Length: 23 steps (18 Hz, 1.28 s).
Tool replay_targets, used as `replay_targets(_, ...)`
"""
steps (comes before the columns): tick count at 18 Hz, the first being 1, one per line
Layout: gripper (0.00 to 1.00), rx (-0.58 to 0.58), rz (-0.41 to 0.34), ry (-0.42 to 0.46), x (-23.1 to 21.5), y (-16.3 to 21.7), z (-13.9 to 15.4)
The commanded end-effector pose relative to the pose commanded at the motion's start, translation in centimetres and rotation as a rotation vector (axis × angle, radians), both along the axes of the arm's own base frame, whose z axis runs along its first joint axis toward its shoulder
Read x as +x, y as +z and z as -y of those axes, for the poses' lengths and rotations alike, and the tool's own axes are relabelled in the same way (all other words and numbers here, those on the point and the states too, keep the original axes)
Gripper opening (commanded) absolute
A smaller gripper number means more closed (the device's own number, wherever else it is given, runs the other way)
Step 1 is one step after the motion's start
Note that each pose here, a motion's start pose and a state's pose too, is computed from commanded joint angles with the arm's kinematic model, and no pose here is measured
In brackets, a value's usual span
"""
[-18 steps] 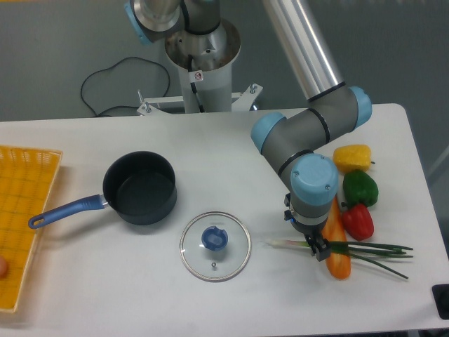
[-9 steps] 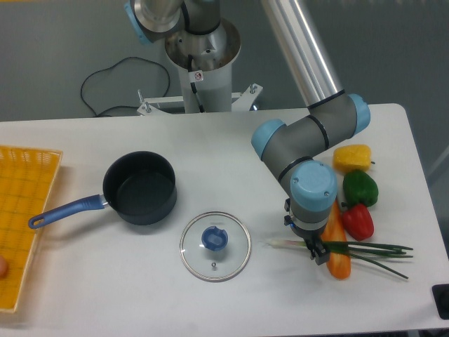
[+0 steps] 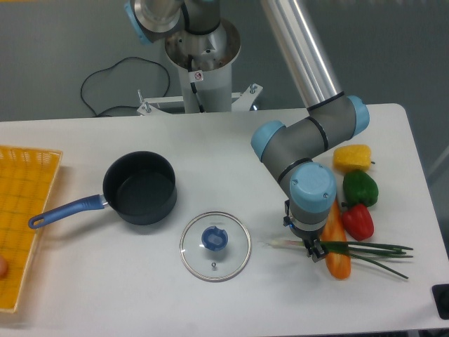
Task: Pick up the green onion
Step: 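Close the gripper around the green onion stalks, then lift the grasped green onions up off the table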
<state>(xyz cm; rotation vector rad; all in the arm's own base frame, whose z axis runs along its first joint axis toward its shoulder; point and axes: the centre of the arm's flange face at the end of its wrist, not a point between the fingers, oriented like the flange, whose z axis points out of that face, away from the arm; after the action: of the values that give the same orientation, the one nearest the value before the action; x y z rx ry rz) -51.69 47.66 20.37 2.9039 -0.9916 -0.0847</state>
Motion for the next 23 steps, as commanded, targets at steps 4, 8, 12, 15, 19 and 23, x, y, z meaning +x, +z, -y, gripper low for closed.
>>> replay_targets(4,0.51,0.0,0.001,0.006,0.07,-0.11,-0.08)
replay_targets(8,0.49,-0.002,0.004,0.008,0.27,-0.42,-0.33)
replay_targets(12,0.44,-0.002,0.004,0.009,0.27,-0.42,-0.33)
replay_targets(15,0.35,-0.001,0.004,0.021,0.35,-0.42,-0.41)
replay_targets(19,0.2,0.0,0.003,0.037,0.38,-0.24,-0.39)
replay_targets(23,0.17,0.004,-0.004,0.041,0.34,0.28,-0.29)
